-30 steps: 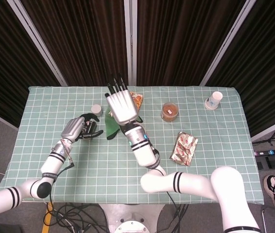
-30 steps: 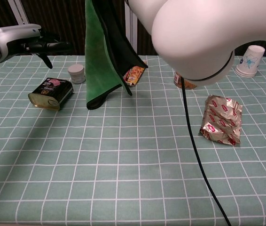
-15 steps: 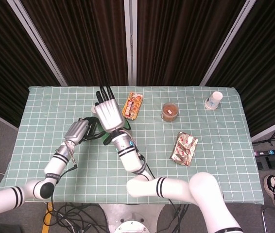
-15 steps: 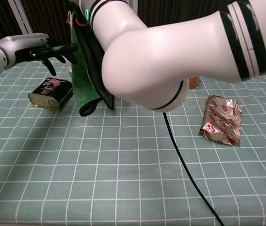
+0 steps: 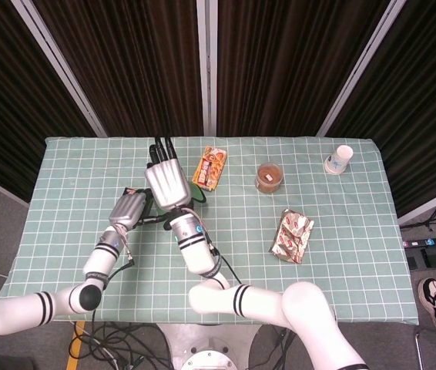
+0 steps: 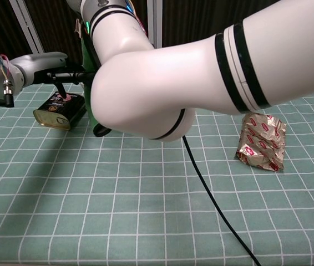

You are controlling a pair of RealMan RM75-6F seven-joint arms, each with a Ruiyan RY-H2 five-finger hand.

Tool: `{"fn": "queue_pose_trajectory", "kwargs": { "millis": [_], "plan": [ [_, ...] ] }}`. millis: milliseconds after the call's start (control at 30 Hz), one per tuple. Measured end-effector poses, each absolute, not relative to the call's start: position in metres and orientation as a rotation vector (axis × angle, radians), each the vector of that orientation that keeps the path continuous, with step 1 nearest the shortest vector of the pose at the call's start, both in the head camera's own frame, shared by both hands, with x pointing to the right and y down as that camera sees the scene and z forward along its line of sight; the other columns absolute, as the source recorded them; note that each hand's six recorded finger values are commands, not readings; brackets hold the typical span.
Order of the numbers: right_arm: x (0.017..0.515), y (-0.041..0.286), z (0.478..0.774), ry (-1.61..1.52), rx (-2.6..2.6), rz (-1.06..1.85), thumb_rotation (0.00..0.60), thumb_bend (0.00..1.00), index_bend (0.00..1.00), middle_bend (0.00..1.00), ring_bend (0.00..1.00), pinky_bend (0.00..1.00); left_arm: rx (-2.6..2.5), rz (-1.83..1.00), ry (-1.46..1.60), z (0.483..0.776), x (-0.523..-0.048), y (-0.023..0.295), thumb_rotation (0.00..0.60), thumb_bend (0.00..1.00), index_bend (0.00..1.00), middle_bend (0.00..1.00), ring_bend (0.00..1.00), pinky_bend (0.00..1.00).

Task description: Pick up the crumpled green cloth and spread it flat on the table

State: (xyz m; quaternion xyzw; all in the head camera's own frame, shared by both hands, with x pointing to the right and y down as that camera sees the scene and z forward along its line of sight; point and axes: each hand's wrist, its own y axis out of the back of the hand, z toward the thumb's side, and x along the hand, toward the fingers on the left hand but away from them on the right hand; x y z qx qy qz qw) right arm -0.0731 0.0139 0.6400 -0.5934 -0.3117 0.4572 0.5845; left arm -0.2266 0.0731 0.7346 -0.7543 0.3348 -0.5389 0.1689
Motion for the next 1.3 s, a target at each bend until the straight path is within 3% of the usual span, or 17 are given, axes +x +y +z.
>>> {"fn": "queue_pose_trajectory", "kwargs": {
  "millis": [567,967,1300],
  "plan": [
    [-0.073,0.021,0.625,-0.797,-1.435,1.041,0.6,0.52,0.76,0.19,0.01,0.0,-2.088,-1.688,0.987,0.761,-0.224,0.078,0.176,0.0,0.41,0.25,0.18,0.37],
    [-0.055,0.018,0.618,-0.846,-1.483,1.061,0.6,0.52,0.75,0.19,0.01,0.0,-2.06,-1.732,1.028,0.775,-0.23,0.082,0.348,0.06,0.5,0.28,0.19,0.37],
    [-0.041,0.014,0.614,-0.877,-1.514,1.072,0.6,0.52,0.74,0.19,0.01,0.0,-2.079,-1.711,1.091,0.776,-0.229,0.082,0.406,0.17,0.61,0.36,0.24,0.38]
  ]
}}
